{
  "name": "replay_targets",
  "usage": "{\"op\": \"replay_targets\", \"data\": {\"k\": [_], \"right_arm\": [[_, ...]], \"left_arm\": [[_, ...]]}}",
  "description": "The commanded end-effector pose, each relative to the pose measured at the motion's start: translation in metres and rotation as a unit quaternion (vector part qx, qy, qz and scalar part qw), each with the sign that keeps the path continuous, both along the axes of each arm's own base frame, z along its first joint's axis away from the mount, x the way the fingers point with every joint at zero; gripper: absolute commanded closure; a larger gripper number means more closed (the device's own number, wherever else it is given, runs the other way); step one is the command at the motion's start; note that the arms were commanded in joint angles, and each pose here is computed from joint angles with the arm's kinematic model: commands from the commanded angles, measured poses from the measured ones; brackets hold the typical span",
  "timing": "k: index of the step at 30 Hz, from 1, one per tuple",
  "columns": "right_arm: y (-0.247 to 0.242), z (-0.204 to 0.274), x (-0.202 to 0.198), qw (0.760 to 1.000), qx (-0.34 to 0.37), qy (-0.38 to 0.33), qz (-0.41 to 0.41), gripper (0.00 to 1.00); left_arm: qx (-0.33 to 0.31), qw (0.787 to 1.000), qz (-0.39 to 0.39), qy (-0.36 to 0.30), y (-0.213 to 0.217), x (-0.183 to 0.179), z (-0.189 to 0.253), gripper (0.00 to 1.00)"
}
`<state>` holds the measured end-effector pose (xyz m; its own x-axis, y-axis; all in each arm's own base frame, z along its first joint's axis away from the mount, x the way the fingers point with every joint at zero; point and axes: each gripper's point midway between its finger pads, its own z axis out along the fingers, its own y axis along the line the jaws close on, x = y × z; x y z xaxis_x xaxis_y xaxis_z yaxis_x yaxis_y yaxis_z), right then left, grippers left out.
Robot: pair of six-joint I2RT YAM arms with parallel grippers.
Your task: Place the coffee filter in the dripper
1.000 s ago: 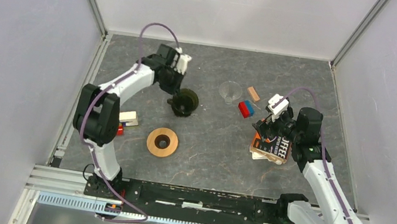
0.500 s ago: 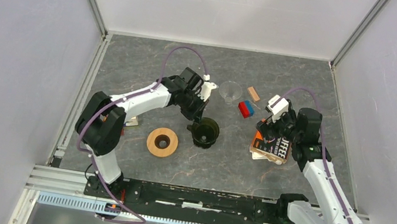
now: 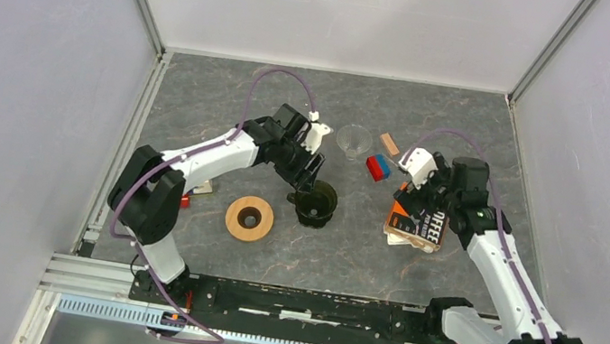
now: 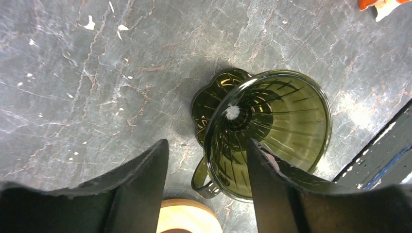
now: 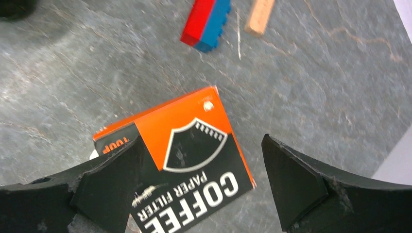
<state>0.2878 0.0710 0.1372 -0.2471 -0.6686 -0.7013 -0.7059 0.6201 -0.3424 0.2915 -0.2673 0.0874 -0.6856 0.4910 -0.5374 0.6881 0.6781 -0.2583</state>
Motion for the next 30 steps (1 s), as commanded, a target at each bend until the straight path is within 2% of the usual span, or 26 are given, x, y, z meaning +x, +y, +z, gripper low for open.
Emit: {"op": "replay_targets", "data": {"k": [1,4,8,13,17,19,23,30], "right_arm": [[0.038,0.028,0.026,0.998,0.016,-0.035,0.052,0.03],[0.065,0.035,0.043,0.996,0.008,-0.049,0.071,0.06],[0.087,0.042,0.057,0.996,0.026,-0.041,0.074,0.11],[0.09,0.037,0.046,0.995,0.034,-0.035,0.088,0.12],[0.081,0.026,0.033,0.996,0.022,-0.038,0.083,0.11],[0.076,0.021,0.029,0.996,0.018,-0.042,0.08,0.1],[0.072,0.011,0.021,0.996,0.015,-0.044,0.075,0.09],[0.071,-0.002,0.018,0.997,0.015,-0.028,0.075,0.09]], "left_arm": [[-0.035,0.996,-0.007,-0.077,-0.005,0.017,0.057,0.27],[-0.042,0.993,0.002,-0.106,0.007,0.023,0.08,0.19],[-0.022,0.994,0.018,-0.109,0.042,0.023,0.089,0.18],[0.056,0.996,-0.04,-0.051,0.11,-0.014,0.056,0.19],[0.138,0.988,-0.065,-0.021,0.157,-0.039,0.02,0.19],[0.161,0.985,-0.057,-0.01,0.166,-0.044,0.002,0.2],[0.157,0.986,-0.05,0.003,0.164,-0.05,-0.017,0.22],[0.187,0.981,-0.039,-0.028,0.158,-0.044,-0.042,0.22]]}}
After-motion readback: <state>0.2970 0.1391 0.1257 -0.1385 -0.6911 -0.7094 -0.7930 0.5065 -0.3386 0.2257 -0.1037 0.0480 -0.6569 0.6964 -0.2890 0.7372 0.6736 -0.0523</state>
